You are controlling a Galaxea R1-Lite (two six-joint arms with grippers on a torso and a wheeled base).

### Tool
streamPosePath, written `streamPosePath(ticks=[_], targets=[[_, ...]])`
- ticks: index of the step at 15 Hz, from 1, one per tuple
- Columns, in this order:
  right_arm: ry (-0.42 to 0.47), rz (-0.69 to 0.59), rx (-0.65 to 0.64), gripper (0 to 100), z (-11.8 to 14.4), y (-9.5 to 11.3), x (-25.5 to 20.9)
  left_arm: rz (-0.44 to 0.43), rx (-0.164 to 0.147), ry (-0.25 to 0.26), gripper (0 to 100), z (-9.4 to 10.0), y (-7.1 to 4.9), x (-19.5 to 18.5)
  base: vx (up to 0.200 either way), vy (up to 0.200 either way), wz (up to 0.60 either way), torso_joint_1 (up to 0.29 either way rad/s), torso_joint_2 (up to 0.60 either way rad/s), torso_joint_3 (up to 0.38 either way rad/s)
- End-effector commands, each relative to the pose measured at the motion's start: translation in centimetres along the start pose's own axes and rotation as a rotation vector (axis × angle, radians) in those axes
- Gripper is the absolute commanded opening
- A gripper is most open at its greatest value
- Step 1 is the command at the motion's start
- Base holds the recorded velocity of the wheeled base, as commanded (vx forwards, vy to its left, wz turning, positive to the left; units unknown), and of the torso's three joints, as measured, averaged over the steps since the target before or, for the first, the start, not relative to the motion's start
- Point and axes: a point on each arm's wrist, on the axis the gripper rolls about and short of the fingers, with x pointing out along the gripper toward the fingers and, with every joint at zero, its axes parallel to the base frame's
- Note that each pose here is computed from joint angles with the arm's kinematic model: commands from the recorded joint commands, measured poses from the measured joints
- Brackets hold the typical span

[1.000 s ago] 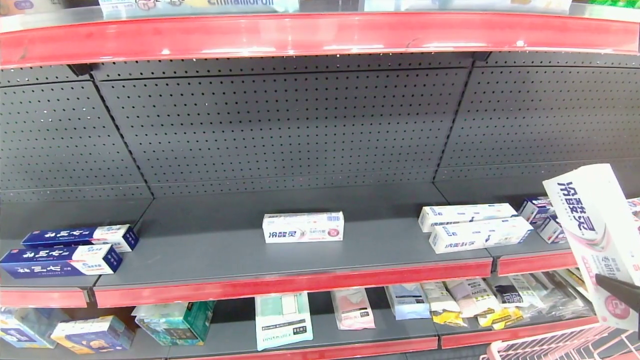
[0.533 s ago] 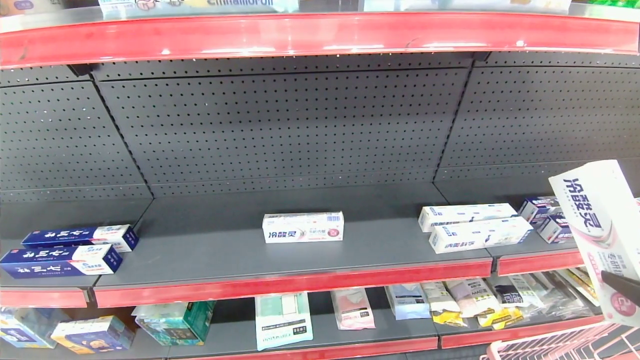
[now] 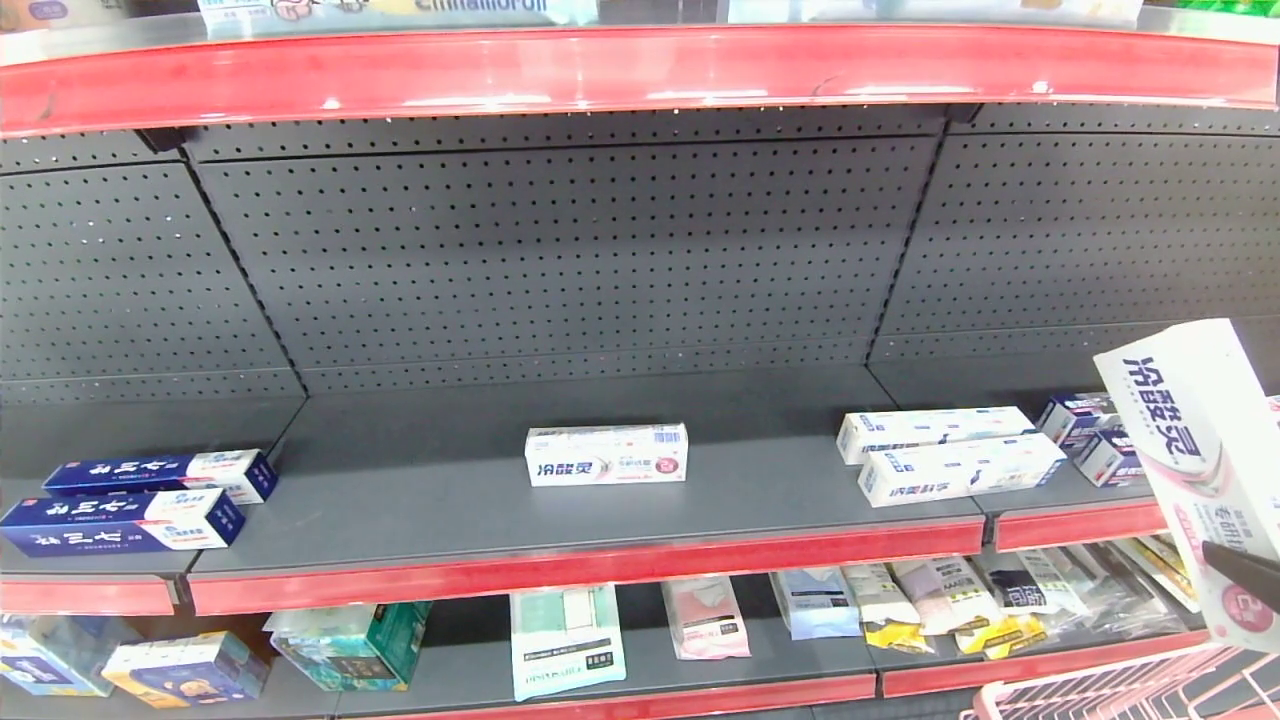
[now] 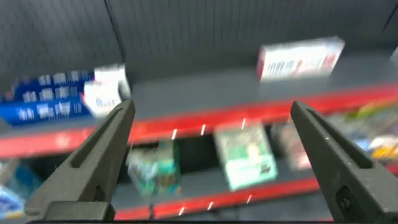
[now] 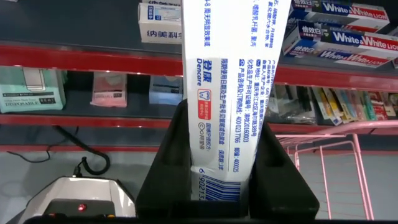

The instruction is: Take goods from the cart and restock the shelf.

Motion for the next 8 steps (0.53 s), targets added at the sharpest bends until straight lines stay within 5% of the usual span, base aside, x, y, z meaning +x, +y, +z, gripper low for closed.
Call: streamPosePath(ticks=[1, 2, 5, 7, 8], targets=[[0.013, 0.006, -0.002, 0, -0.3, 0.1, 0.1, -0.029, -0.149, -0.019, 100, 13.9, 0.8, 7.6, 0.000, 0.000, 0.00, 0.000, 0.00, 0.000], [0.013, 0.006, -0.002, 0, -0.3, 0.1, 0.1, -0.029, -0.146, 0.003, 100, 14.0, 0.9, 8.3, 0.000, 0.000, 0.00, 0.000, 0.00, 0.000], [-0.004, 0.008, -0.002, 0, 0.1, 0.1, 0.0, 0.061, -0.034, 0.246, 100, 10.0, 1.2, 12.0, 0.000, 0.000, 0.00, 0.000, 0.00, 0.000], [-0.016, 0.006, 0.001, 0, 0.5, 0.0, -0.1, 0.030, -0.018, 0.339, 100, 7.3, 0.8, 14.5, 0.000, 0.000, 0.00, 0.000, 0.00, 0.000], [-0.017, 0.006, 0.001, 0, 0.5, 0.0, -0.1, 0.024, -0.018, 0.336, 100, 6.4, 0.8, 16.2, 0.000, 0.000, 0.00, 0.000, 0.00, 0.000]])
